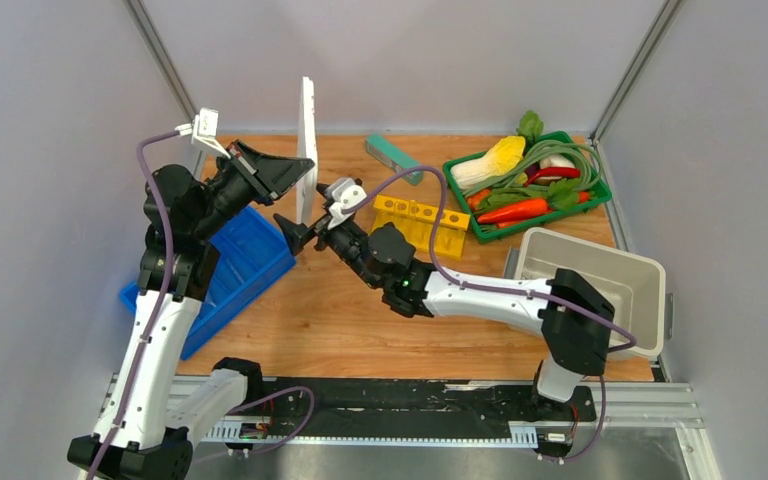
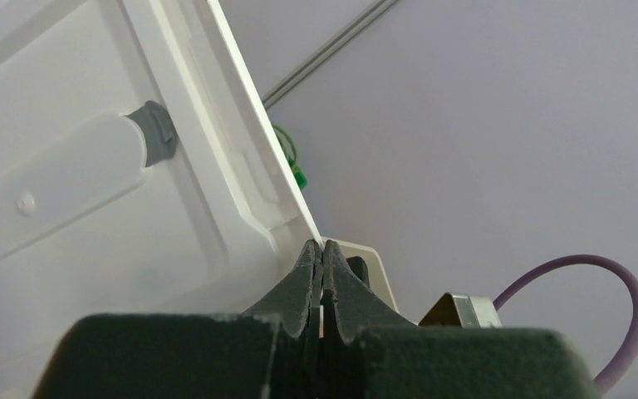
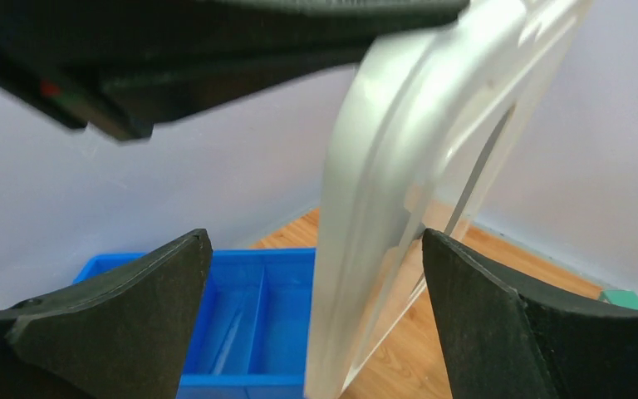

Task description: Organize the chemistry lab equipment

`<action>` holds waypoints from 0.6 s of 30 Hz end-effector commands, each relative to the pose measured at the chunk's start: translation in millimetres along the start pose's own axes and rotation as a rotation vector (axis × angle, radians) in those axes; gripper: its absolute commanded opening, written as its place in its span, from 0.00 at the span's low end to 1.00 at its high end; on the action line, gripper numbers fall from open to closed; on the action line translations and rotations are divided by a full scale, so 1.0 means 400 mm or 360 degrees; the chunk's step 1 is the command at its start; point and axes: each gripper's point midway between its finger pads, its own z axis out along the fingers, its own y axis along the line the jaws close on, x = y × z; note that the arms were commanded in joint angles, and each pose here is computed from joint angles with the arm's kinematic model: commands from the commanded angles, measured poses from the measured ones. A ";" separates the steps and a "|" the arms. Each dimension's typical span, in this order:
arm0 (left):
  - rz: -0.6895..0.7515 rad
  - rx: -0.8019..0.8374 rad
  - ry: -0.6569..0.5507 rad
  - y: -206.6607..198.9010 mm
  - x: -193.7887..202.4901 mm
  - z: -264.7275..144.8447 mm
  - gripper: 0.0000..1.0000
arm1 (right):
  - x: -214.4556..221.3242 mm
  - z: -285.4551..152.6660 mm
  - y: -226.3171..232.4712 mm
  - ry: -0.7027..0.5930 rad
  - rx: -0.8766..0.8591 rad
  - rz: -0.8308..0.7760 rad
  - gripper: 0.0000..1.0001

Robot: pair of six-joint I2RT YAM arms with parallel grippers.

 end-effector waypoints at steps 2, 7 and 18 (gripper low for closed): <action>0.0004 0.0164 -0.0115 -0.083 -0.033 -0.034 0.00 | -0.063 0.066 -0.015 -0.0179 0.0156 -0.0019 0.97; 0.0015 0.0158 -0.0127 -0.093 -0.027 -0.060 0.00 | -0.018 0.083 -0.064 -0.0153 0.0341 -0.0177 0.86; 0.0231 -0.0075 -0.0094 -0.054 0.005 -0.137 0.21 | -0.085 0.026 -0.083 -0.0189 0.0304 -0.0380 0.00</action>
